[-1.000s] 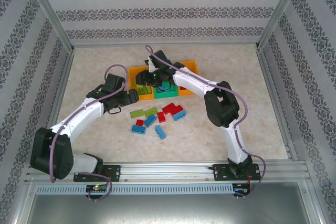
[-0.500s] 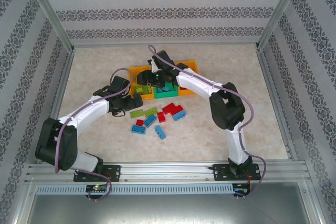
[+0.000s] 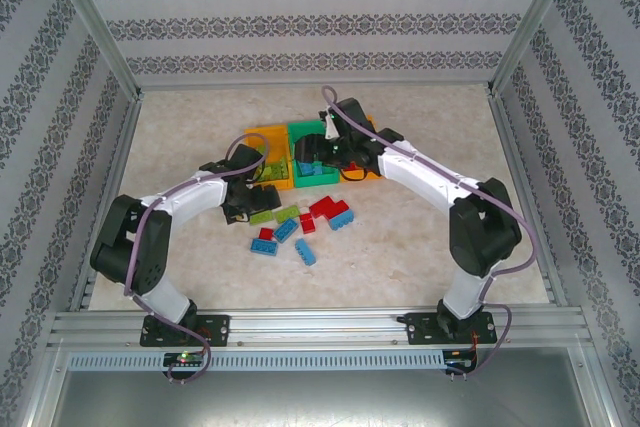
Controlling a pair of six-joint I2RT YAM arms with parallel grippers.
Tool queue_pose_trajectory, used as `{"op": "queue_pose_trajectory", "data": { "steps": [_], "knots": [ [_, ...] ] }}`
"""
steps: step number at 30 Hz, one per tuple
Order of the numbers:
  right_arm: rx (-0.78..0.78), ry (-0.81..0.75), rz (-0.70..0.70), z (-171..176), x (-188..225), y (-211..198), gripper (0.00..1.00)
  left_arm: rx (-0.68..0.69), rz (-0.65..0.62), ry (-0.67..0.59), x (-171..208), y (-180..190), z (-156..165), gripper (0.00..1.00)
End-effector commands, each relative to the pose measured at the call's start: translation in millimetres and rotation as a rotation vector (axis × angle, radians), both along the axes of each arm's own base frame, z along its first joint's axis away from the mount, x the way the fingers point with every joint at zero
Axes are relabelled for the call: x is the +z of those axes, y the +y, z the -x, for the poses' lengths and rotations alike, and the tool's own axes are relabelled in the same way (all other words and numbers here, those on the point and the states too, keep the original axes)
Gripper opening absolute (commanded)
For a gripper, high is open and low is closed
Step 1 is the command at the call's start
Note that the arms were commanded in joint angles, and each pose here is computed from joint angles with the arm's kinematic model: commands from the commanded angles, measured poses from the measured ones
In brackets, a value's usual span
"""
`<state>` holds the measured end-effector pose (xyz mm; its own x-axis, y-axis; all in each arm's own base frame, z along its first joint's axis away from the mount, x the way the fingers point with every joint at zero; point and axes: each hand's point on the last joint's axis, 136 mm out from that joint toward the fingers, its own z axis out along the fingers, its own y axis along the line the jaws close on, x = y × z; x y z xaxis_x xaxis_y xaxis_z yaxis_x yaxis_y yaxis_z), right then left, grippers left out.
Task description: Sort the legos into containers by color
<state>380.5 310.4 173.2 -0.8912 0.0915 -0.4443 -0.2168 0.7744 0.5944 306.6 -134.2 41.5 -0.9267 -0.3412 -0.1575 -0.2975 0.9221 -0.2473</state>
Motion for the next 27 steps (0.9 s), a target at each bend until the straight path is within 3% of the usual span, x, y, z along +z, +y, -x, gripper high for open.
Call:
{"op": "queue_pose_trajectory", "data": {
  "steps": [1,11,19,27],
  "knots": [
    [-0.038,-0.041,0.023,0,5,-24,0.72,0.018,-0.018,0.061,-4,0,12,0.90],
    [-0.125,-0.004,0.050,14,-15,-75,0.73,0.025,-0.066,0.117,-17,7,22,0.88],
    [-0.142,0.032,0.062,26,-35,-85,0.74,0.009,-0.056,0.089,-11,-5,16,0.88],
    [-0.150,0.043,0.068,31,-41,-93,0.74,0.024,-0.113,0.125,-22,6,28,0.86]
  ]
}}
